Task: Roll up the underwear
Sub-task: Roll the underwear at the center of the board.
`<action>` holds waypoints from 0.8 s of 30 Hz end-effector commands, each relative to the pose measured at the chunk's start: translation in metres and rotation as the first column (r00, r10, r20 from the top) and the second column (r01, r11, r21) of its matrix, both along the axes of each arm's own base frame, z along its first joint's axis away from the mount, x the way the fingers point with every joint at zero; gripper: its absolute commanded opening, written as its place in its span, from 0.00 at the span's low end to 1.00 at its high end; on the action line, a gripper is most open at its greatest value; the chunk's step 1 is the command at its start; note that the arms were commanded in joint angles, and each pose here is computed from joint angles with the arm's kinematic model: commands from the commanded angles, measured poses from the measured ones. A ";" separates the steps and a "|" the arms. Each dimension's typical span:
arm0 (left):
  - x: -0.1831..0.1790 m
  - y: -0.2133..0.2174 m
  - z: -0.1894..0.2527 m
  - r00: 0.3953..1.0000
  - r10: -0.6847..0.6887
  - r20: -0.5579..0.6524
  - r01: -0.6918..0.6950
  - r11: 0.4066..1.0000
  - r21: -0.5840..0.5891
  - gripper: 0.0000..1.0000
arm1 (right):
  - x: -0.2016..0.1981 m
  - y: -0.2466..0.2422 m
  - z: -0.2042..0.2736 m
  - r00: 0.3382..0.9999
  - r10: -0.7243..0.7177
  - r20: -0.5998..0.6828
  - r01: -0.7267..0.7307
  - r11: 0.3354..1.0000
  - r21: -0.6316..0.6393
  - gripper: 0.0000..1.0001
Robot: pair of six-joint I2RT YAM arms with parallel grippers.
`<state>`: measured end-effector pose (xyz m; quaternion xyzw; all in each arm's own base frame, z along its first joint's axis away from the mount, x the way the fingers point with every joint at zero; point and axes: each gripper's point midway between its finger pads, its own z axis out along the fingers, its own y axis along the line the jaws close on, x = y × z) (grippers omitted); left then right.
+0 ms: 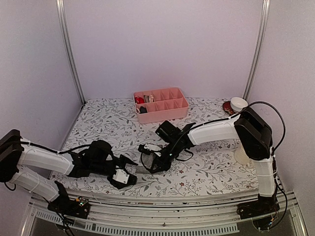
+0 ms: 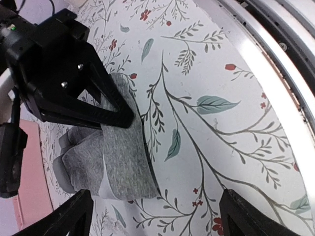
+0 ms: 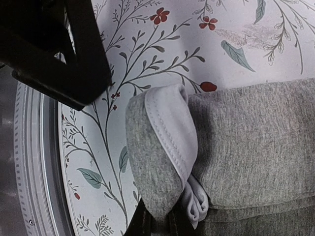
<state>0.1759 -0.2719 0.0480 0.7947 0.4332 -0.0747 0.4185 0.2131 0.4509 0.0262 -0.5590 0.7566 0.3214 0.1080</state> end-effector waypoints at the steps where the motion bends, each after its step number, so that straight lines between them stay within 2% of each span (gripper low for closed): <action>1: 0.025 -0.018 0.004 0.990 0.063 0.130 -0.064 0.998 0.007 0.87 | -0.009 -0.024 -0.036 0.991 -0.017 -0.130 0.003 0.994 -0.110 0.02; 15: 0.032 -0.036 -0.029 0.964 0.109 0.241 -0.133 0.987 0.086 0.63 | -0.005 -0.023 -0.038 0.991 -0.015 -0.136 0.000 0.994 -0.107 0.02; 21: 0.033 -0.033 -0.041 0.962 0.120 0.246 -0.153 0.981 0.118 0.44 | -0.005 -0.023 -0.038 0.991 -0.012 -0.131 -0.002 0.994 -0.109 0.02; 24: 0.034 -0.033 -0.043 0.961 0.130 0.244 -0.164 0.978 0.126 0.26 | -0.004 -0.023 -0.038 0.992 -0.012 -0.127 -0.001 0.994 -0.108 0.02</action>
